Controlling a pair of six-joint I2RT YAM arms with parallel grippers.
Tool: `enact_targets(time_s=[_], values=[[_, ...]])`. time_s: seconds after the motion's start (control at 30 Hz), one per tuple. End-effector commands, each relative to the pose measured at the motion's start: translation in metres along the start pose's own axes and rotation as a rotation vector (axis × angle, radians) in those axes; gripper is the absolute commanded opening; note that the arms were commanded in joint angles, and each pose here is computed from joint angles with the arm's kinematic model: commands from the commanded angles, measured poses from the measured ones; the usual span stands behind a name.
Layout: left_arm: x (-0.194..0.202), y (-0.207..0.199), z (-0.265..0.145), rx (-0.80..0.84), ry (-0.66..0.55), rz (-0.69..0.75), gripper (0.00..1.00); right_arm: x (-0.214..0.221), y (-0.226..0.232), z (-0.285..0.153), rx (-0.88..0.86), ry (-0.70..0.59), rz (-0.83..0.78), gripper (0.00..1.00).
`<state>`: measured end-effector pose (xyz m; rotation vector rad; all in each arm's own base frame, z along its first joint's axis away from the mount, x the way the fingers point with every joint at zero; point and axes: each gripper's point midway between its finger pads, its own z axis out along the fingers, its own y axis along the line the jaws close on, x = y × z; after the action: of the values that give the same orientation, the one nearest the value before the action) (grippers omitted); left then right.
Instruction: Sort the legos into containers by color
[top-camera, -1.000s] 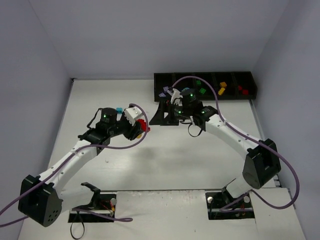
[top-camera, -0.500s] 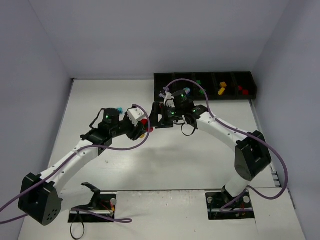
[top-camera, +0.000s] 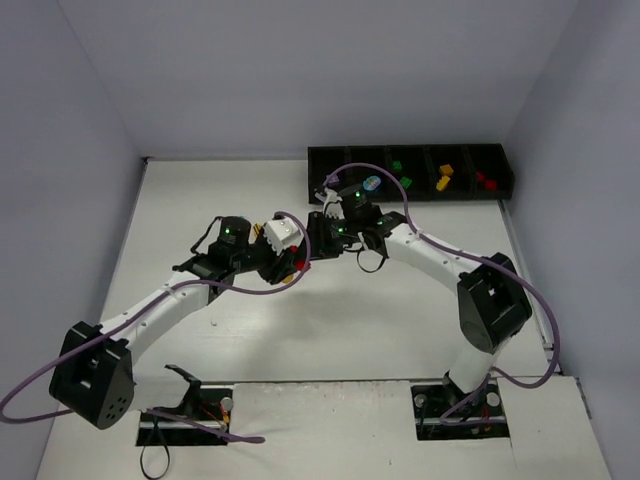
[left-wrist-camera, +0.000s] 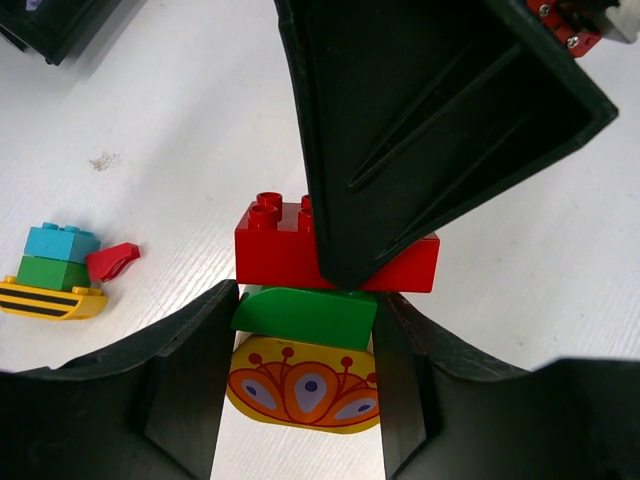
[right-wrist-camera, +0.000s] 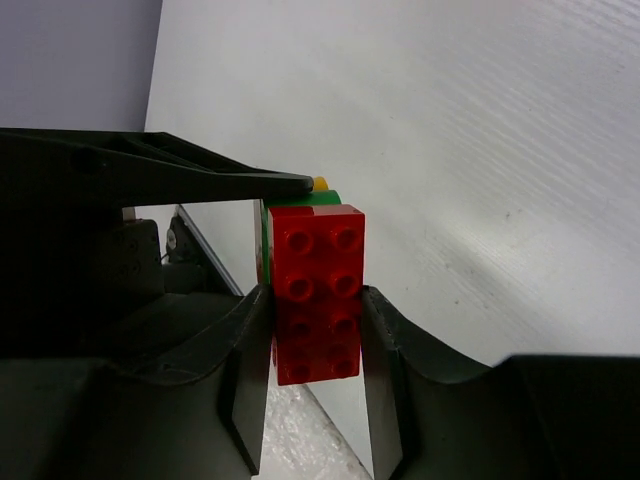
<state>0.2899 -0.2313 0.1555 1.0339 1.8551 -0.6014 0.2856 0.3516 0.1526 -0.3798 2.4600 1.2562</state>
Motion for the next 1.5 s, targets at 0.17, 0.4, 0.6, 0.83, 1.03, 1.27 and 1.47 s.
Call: enact_targets(time_s=[0.17, 0.4, 0.6, 0.83, 1.03, 1.27, 1.47], values=[[-0.035, 0.006, 0.019, 0.033, -0.106, 0.049, 0.24, -0.027, -0.006, -0.01, 0.008, -0.095, -0.086, 0.0], [-0.028, 0.01, 0.031, 0.043, -0.079, 0.024, 0.24, -0.051, -0.045, -0.043, 0.076, -0.191, -0.045, 0.0], [-0.038, 0.017, 0.031, 0.018, -0.093, -0.008, 0.24, -0.115, -0.116, -0.128, 0.375, -0.454, -0.014, 0.0], [-0.05, 0.014, 0.02, -0.005, -0.139, -0.063, 0.24, -0.18, -0.235, -0.305, 1.08, -0.817, 0.068, 0.0], [-0.051, 0.011, 0.016, -0.008, -0.158, -0.071, 0.24, -0.239, -0.296, -0.383, 1.359, -0.882, -0.062, 0.0], [-0.05, 0.004, 0.017, 0.023, -0.156, -0.091, 0.24, -0.28, -0.369, -0.397, 1.507, -0.794, -0.231, 0.0], [-0.057, 0.001, 0.01, 0.024, -0.163, -0.103, 0.24, -0.289, -0.408, -0.404, 1.579, -0.757, -0.259, 0.04]])
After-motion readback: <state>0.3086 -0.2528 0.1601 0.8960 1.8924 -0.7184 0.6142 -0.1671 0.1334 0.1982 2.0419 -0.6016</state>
